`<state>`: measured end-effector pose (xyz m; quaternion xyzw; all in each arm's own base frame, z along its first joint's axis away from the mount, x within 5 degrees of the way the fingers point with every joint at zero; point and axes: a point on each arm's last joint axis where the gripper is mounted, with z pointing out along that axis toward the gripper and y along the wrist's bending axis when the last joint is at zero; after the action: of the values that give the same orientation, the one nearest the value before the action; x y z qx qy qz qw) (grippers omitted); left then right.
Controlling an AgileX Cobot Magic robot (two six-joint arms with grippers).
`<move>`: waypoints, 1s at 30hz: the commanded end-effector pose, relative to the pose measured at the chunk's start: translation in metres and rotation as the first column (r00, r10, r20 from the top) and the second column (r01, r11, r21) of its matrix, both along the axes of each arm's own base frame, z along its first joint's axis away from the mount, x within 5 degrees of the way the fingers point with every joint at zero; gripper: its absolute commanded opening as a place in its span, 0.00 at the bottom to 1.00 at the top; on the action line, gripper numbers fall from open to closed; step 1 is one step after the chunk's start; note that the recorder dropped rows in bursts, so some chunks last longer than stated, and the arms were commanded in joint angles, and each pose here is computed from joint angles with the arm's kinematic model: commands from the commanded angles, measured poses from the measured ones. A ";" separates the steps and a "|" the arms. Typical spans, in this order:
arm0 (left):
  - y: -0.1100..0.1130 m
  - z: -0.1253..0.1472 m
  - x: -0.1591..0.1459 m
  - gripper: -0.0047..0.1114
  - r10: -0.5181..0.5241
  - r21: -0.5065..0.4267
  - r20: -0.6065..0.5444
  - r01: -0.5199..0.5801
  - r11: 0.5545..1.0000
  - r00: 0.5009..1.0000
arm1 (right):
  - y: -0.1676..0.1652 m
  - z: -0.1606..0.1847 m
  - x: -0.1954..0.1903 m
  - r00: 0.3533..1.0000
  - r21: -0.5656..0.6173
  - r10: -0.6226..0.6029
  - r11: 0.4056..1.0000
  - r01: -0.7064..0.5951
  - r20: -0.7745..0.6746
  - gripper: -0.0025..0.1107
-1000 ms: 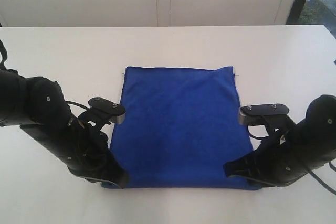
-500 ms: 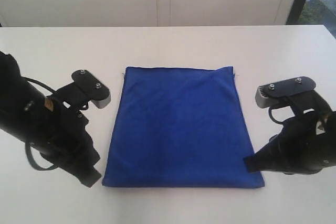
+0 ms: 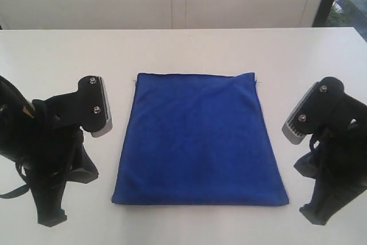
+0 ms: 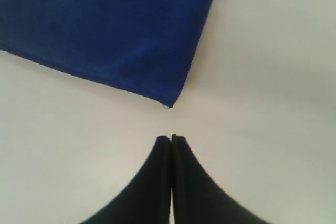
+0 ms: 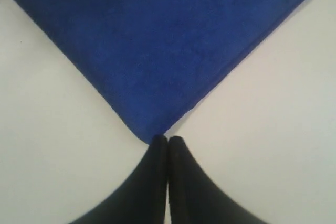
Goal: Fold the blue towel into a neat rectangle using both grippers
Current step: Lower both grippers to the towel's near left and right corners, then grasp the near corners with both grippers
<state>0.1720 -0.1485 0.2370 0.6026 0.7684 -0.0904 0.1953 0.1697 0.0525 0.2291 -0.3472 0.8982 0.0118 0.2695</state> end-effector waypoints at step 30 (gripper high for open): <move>-0.022 -0.043 0.020 0.42 -0.213 0.019 0.003 0.213 0.977 0.977 | 0.013 -0.051 0.027 0.868 -0.177 0.480 0.850 -0.496 -0.126 0.43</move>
<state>0.1922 -0.1689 0.2000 0.6835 0.6982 -0.0953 0.1906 0.1956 0.0651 0.1810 -0.5828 0.7909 0.0029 0.1869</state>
